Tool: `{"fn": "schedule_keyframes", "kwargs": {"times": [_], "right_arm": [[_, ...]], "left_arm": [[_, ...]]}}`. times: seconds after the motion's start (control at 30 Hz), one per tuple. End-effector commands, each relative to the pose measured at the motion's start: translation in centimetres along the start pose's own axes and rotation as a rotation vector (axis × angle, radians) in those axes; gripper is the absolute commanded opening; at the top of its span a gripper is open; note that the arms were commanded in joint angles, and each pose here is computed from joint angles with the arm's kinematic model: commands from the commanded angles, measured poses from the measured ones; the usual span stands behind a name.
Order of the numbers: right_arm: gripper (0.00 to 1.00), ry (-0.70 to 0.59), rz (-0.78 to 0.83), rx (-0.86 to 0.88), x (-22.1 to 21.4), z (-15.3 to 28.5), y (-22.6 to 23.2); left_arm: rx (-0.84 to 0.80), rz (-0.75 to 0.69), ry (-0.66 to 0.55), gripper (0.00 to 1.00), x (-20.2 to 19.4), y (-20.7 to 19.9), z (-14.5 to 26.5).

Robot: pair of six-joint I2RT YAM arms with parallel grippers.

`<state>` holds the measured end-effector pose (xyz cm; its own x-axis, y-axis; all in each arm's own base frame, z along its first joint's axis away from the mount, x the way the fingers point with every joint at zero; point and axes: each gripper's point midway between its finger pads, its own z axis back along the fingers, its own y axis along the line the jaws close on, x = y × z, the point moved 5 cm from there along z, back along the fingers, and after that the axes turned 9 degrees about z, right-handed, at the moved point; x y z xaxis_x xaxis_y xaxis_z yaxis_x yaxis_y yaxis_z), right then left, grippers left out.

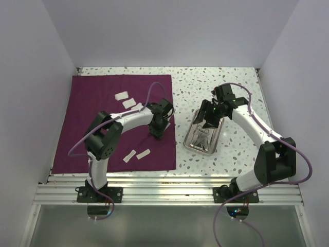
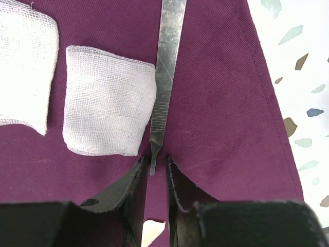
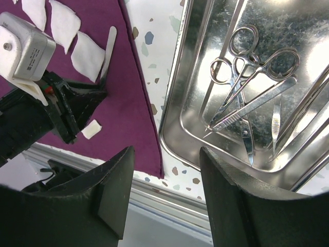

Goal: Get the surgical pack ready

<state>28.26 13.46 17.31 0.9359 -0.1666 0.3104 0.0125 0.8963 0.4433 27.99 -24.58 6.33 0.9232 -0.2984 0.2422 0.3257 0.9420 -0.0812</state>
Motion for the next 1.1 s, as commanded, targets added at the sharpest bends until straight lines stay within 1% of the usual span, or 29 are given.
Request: {"fn": "schedule_keyframes", "kwargs": {"times": [0.0,0.13,0.2,0.3,0.37,0.4,0.47,0.63,0.77,0.87,1.0,1.07], "right_arm": [[0.57,-0.011,0.015,0.029,0.3,0.1,0.6],[0.58,-0.014,0.014,0.027,0.2,0.2,0.5],[0.57,-0.013,0.015,0.022,0.1,0.1,0.4],[0.58,-0.016,0.02,0.019,0.1,0.3,0.4],[0.58,-0.015,0.021,0.018,0.1,0.3,0.3],[0.58,-0.017,0.024,0.019,0.0,0.3,0.4],[0.57,-0.018,0.026,0.019,0.1,0.4,0.5],[0.57,-0.006,0.044,0.048,0.0,0.1,1.4],[0.59,0.025,0.055,0.111,-0.1,-1.4,3.2],[0.6,0.027,0.049,0.155,0.2,-2.3,4.7],[0.6,0.066,-0.002,0.201,0.2,-3.9,5.9],[0.6,0.074,-0.001,0.222,0.2,-4.5,6.5]], "left_arm": [[-0.028,-0.007,0.091,0.24,-2.1,0.8,-2.3],[-0.031,0.009,0.117,0.16,-2.9,1.2,-3.2],[-0.015,0.007,0.125,0.15,-3.2,1.5,-3.7],[0.005,0.008,0.118,0.08,-3.4,1.8,-3.9],[0.012,0.013,0.115,0.07,-3.5,1.9,-4.0],[0.013,0.015,0.112,0.04,-3.5,1.9,-4.0],[0.008,0.021,0.103,0.01,-3.3,1.7,-3.6],[-0.039,0.034,0.069,0.0,-1.9,0.7,-1.0],[-0.11,0.041,0.037,0.0,-0.8,-0.4,1.0],[-0.145,0.046,0.035,0.0,-0.6,-0.9,1.7],[-0.167,0.054,0.024,0.0,-0.4,-1.2,2.2],[-0.179,0.055,0.027,0.0,-0.4,-1.4,2.3]]}}
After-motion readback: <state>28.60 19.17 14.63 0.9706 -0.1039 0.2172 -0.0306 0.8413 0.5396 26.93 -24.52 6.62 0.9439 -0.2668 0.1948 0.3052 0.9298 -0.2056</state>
